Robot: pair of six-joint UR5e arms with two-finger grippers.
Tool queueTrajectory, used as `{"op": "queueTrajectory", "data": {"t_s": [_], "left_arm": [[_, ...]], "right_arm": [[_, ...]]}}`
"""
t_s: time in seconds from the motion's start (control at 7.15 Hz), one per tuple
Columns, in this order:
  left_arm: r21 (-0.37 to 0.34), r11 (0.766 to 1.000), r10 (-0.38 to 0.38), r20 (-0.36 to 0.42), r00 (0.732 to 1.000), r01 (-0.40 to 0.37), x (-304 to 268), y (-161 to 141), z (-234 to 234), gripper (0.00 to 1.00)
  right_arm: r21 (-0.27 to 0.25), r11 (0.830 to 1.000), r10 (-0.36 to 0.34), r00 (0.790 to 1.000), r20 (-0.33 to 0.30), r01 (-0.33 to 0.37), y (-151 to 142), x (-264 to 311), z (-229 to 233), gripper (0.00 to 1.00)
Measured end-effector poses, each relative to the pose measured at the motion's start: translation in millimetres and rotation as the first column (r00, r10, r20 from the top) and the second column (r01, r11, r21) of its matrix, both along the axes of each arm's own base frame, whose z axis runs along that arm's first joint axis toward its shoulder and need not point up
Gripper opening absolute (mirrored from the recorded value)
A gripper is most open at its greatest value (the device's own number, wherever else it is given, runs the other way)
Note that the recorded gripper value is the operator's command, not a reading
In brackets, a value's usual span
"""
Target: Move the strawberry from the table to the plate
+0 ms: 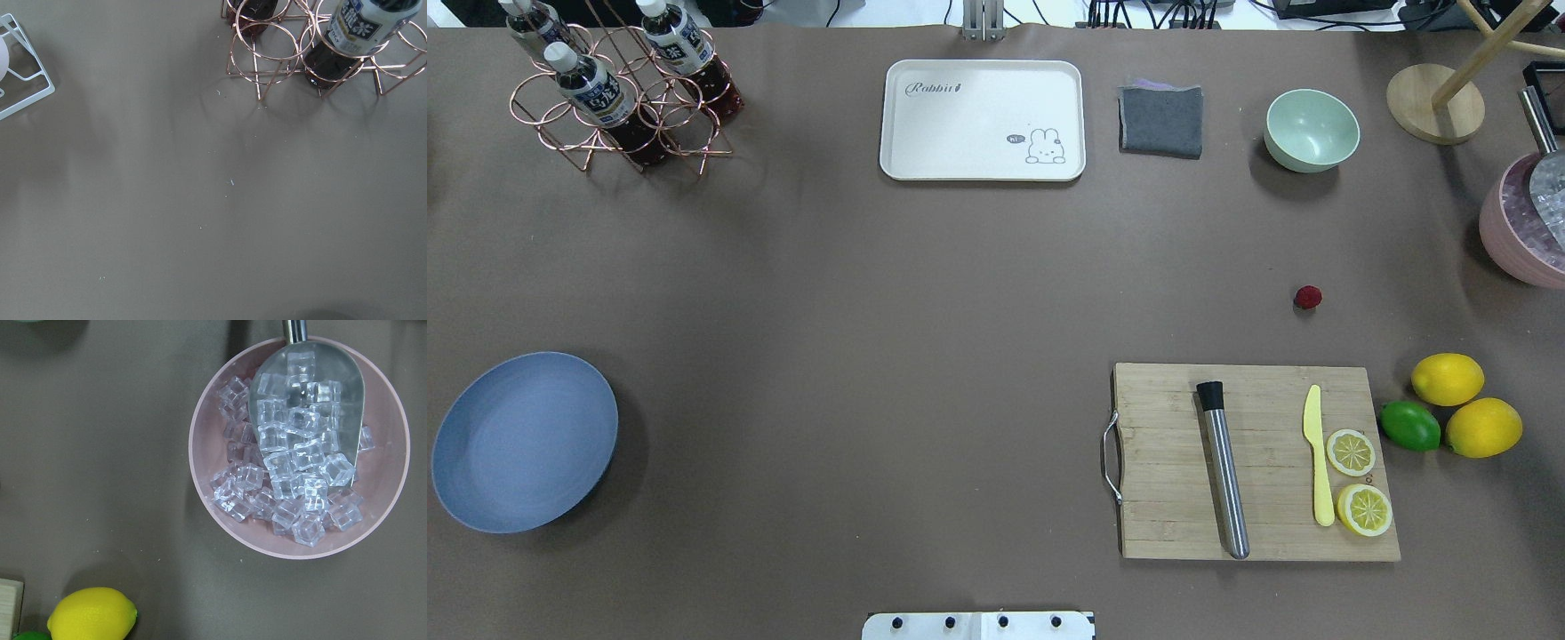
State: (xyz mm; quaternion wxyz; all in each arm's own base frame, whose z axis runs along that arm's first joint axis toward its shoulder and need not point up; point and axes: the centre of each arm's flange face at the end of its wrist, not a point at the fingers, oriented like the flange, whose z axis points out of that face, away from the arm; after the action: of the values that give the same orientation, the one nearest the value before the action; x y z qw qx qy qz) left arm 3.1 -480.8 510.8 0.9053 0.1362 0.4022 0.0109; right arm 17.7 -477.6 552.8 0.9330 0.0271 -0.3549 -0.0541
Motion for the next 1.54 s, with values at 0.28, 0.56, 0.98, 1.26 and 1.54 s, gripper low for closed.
{"op": "queueTrajectory", "data": {"t_s": [0.28,0.56,0.98,1.26,1.54], "left_arm": [[-0.009,1.0,0.008,0.013,1.0,-0.008,5.1,0.1,6.6,0.98],[-0.033,0.999,0.033,0.016,0.999,-0.033,16.2,6.1,19.2,0.98],[-0.054,0.997,0.055,0.02,0.998,-0.053,27.2,13.9,28.9,0.98],[-0.059,0.997,0.059,0.015,0.998,-0.058,28.1,16.6,30.0,0.98],[-0.068,0.996,0.061,0.015,0.998,-0.06,27.3,22.0,34.7,0.98]], "right_arm": [[0.002,1.0,0.001,1.0,-0.005,-0.001,0.5,0.5,-0.2,1.0],[0.004,1.0,0.0,1.0,-0.003,0.0,0.5,0.4,-0.7,1.0],[0.006,1.0,-0.003,1.0,0.0,0.003,0.8,-0.1,-0.6,1.0],[0.006,1.0,-0.004,1.0,0.001,0.004,2.0,0.2,-0.4,1.0],[0.001,1.0,-0.002,1.0,0.0,0.002,3.7,0.4,1.8,1.0]]}}
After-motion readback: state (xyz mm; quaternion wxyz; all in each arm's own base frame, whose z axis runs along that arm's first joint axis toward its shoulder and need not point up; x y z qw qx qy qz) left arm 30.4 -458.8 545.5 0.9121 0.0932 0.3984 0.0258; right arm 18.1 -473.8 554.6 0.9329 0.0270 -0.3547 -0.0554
